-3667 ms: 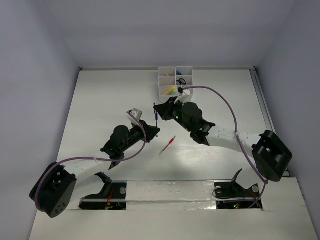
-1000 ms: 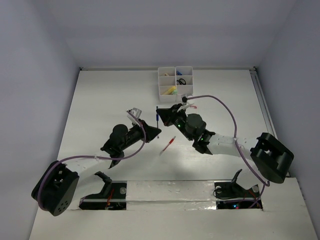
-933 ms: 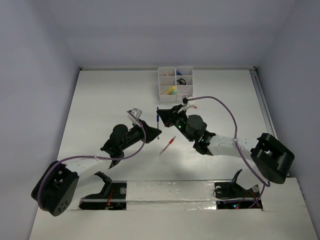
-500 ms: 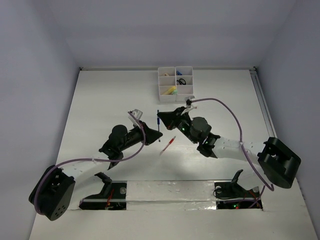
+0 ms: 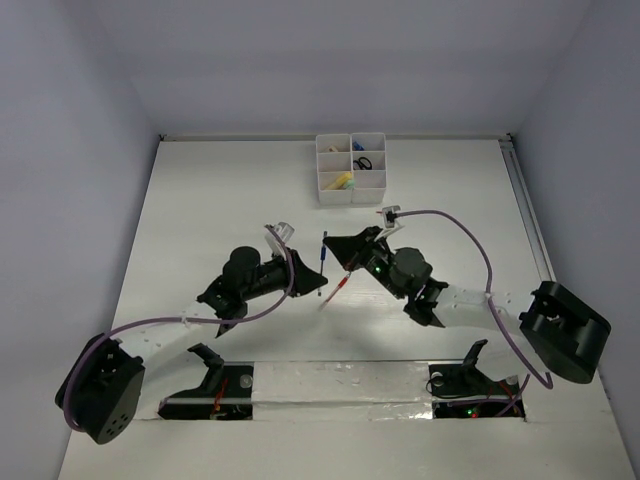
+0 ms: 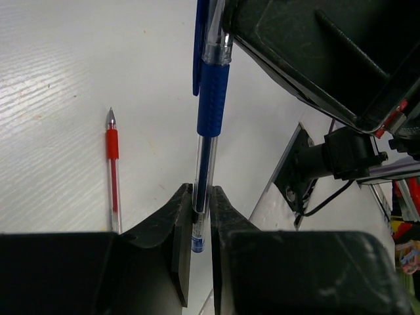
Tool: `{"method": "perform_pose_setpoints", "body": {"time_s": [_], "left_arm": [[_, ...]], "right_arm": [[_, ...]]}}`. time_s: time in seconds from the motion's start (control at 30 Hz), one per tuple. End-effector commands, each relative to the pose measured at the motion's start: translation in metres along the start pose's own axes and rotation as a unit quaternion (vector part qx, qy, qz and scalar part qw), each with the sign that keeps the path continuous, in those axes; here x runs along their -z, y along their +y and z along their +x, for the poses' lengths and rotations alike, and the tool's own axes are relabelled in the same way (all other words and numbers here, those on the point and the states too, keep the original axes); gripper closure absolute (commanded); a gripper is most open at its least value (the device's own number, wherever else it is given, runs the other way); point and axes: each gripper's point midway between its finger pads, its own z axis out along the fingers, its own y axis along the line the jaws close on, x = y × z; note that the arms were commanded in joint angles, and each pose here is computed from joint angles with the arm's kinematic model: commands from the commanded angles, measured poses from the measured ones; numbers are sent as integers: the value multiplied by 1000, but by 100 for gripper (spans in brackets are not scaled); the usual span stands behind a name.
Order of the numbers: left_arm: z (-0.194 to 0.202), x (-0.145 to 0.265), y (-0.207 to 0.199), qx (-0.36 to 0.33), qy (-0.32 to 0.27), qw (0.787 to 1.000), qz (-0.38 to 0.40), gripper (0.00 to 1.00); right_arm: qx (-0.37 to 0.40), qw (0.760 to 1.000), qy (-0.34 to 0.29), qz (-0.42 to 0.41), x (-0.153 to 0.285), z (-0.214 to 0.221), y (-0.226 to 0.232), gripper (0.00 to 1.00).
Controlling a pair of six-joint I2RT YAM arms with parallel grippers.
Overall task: Sort the stationery into containers
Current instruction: Close the pen cap on the pen.
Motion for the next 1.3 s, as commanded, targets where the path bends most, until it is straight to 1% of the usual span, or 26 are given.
{"method": "perform_pose_setpoints", "body": {"time_s": [0.0, 0.2, 0.3, 0.4, 0.43, 0.47, 0.5, 0.57, 0.6, 0.67, 0.7, 0.77, 0.8, 0.83, 0.87, 0.93, 0.97, 1.03, 1.07, 1.17, 1.2, 1.27], "left_arm": [[-142, 17, -62, -69, -235, 968, 46, 100], [-142, 17, -70, -64, -227, 970, 61, 100], [-135, 13, -63, -57, -216, 973, 58, 100], [-121, 7, -59, -55, -194, 978, 61, 100], [-118, 7, -58, -56, -189, 978, 61, 100], [-114, 7, -58, -57, -182, 980, 66, 100], [-109, 7, -56, -58, -177, 980, 65, 100], [-102, 8, -54, -59, -170, 981, 65, 100], [-95, 8, -49, -56, -163, 983, 63, 100], [-88, 12, -58, -54, -159, 982, 92, 100], [-79, 12, -55, -47, -148, 983, 97, 100], [-75, 13, -56, -42, -143, 983, 106, 100], [-71, 13, -54, -41, -141, 984, 104, 100], [-71, 13, -54, -43, -141, 984, 105, 100], [-70, 14, -56, -47, -139, 983, 110, 100], [-68, 14, -60, -51, -133, 982, 121, 100], [-67, 15, -65, -54, -128, 981, 135, 100], [-63, 15, -73, -54, -119, 979, 154, 100], [-62, 17, -78, -60, -116, 977, 168, 100], [-53, 15, -88, -64, -97, 974, 193, 100], [-53, 14, -88, -65, -94, 974, 196, 100], [-45, 11, -95, -68, -76, 972, 210, 100]], "right_arm": [[0, 983, 183, -1, 44, 99, -9, 100], [13, 983, 182, 14, 44, 104, -11, 100], [26, 988, 150, 13, 33, 82, 1, 100], [51, 989, 132, 31, 25, 65, 4, 100], [54, 991, 120, 31, 18, 54, 11, 100], [59, 991, 115, 42, 18, 49, 10, 99], [63, 991, 109, 42, 17, 44, 12, 84], [59, 992, 98, 48, 14, 27, 10, 71], [54, 994, 86, 39, 16, 15, 15, 58], [51, 995, 85, 17, 19, 2, 19, 47], [52, 996, 77, 1, 22, -9, 26, 40], [56, 994, 89, -39, 29, -15, 39, 34], [61, 994, 84, -44, 30, -25, 39, 29], [65, 993, 77, -57, 33, -35, 46, 25], [68, 990, 96, -84, 38, -32, 53, 22], [74, 988, 97, -94, 37, -45, 53, 15], [75, 984, 117, -109, 39, -40, 55, 13], [76, 984, 119, -111, 36, -47, 53, 10], [75, 980, 133, -126, 36, -41, 56, 9], [74, 977, 139, -141, 30, -44, 62, 9], [73, 976, 147, -141, 26, -40, 60, 11], [75, 975, 143, -155, 21, -44, 67, 14]]}}
